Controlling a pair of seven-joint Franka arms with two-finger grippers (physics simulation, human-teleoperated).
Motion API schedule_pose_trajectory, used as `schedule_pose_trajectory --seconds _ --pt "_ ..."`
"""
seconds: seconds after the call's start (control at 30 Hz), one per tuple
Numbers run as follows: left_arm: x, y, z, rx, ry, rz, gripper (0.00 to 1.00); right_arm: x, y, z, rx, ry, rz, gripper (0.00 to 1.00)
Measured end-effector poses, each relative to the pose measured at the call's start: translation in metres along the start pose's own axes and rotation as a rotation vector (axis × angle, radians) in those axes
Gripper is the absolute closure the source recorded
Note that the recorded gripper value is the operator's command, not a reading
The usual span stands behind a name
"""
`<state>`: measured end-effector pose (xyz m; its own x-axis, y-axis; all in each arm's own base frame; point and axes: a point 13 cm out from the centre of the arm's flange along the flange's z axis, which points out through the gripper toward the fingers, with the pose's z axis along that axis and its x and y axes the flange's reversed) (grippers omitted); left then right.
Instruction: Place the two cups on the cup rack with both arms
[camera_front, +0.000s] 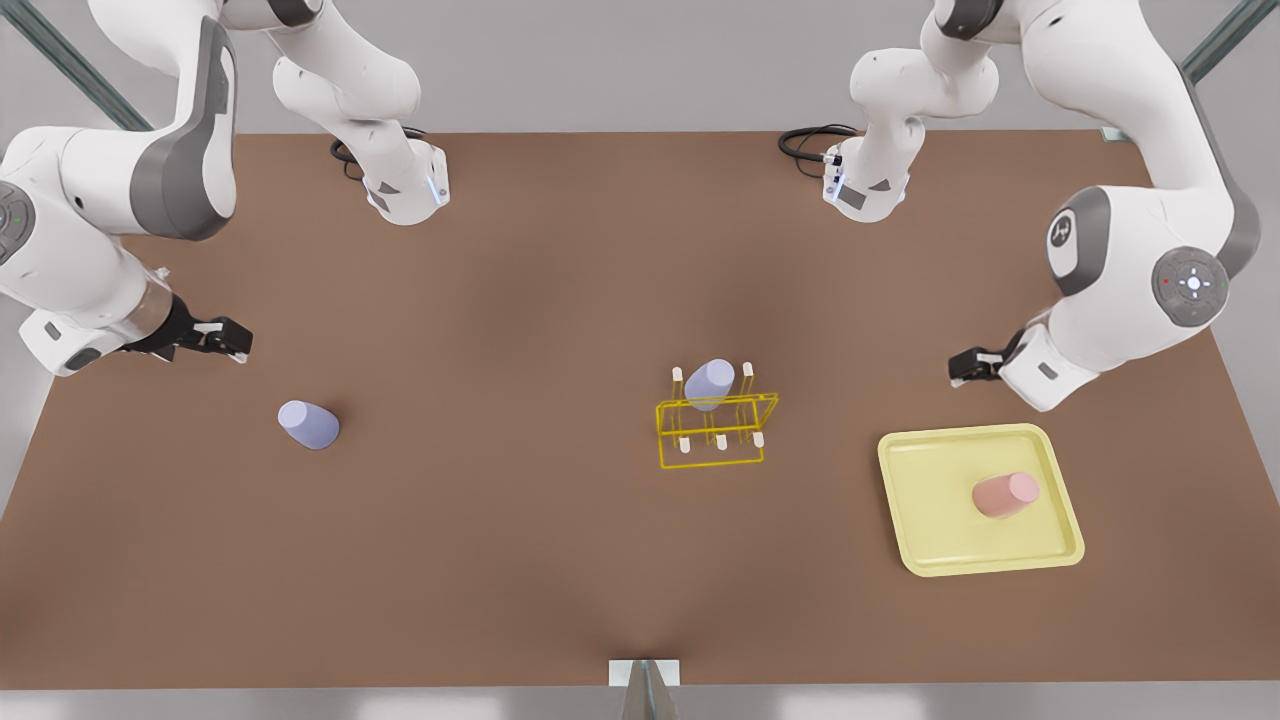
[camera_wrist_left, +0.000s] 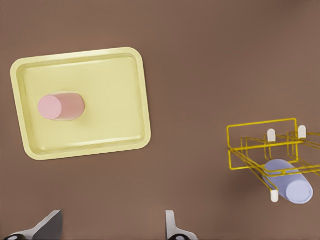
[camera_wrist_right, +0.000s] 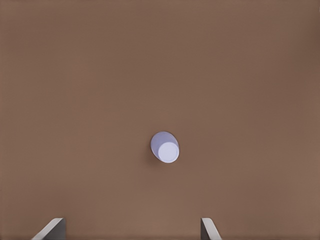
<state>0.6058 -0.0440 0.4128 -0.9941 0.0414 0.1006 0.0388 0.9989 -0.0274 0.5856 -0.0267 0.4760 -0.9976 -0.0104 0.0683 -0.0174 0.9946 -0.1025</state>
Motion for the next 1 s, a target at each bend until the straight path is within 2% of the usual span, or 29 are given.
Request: schedule_pose_trajectory --seconds 0.13,0.27,0.53,0.73,1.0 --pt "-0.011 0.020 0.017 0.001 0.010 -0.033 0.00 -0.009 -0.001 0.021 -0.003 0.025 -0.002 0.00" --pt "-0.078 0.106 0.102 0.004 0.015 -0.122 0.00 -0.023 -0.045 0.139 -0.020 0.128 0.047 0.00" --pt "-0.121 0.179 0.201 -0.003 -0.068 -0.127 0.00 -0.012 -0.036 0.262 -0.038 0.075 0.015 0.00" --pt "-0.112 0.193 0.257 -0.011 -0.074 -0.101 0.00 -0.003 -0.034 0.313 -0.050 0.028 0.014 0.00" --pt "-0.104 0.208 0.302 -0.024 -0.095 -0.079 0.00 0.007 -0.047 0.371 -0.070 0.048 0.041 0.00"
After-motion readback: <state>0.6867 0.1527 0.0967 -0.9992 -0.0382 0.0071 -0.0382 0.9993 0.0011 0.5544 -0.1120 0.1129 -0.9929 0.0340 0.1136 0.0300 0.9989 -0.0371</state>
